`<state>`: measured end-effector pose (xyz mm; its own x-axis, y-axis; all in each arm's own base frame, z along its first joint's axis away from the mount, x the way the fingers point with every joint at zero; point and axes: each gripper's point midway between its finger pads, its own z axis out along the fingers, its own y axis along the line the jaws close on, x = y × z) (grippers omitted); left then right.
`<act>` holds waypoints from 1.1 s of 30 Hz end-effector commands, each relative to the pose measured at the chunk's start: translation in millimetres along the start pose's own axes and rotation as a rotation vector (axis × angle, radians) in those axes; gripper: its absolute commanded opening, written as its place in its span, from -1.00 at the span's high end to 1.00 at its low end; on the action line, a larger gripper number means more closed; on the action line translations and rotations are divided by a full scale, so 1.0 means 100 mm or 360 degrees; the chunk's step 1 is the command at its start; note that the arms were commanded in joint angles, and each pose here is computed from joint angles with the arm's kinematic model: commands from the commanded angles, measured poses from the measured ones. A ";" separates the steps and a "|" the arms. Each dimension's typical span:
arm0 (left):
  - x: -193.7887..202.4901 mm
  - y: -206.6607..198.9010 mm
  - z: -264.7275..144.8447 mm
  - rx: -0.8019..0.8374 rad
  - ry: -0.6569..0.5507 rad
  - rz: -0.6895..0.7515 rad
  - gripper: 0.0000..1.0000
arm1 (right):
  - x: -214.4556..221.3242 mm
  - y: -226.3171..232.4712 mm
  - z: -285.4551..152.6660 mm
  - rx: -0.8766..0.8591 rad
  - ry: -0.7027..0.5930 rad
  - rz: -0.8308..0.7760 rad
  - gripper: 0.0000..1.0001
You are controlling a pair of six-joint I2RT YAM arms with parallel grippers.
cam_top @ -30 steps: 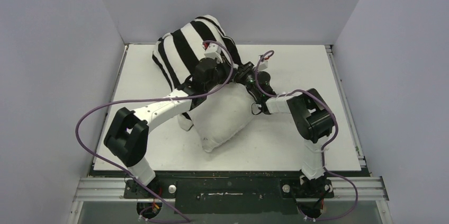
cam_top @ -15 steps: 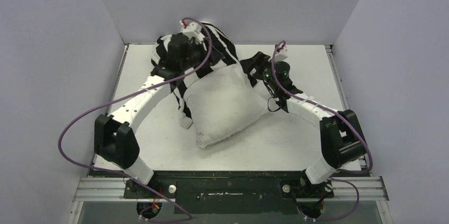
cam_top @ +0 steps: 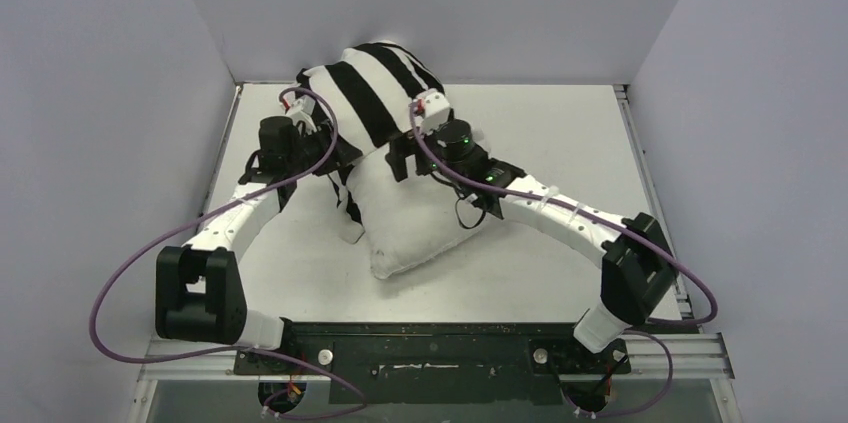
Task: Put the pillow into the pillowcase
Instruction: Stuff the pillow into the pillowcase.
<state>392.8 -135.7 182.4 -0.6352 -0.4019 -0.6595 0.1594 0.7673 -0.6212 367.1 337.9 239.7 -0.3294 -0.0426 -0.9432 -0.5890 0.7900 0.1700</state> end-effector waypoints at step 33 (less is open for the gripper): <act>0.91 -0.13 -0.06 -0.0177 0.0334 0.0174 1.00 | 0.31 -0.60 1.00 0.0114 -0.0525 0.0770 1.00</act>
<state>352.8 -176.7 174.6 -0.6683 -0.2509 -0.7003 0.1722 0.8637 -0.4737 439.5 362.6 170.4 -0.3745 0.4163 -0.8285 -0.4287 0.7145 0.5529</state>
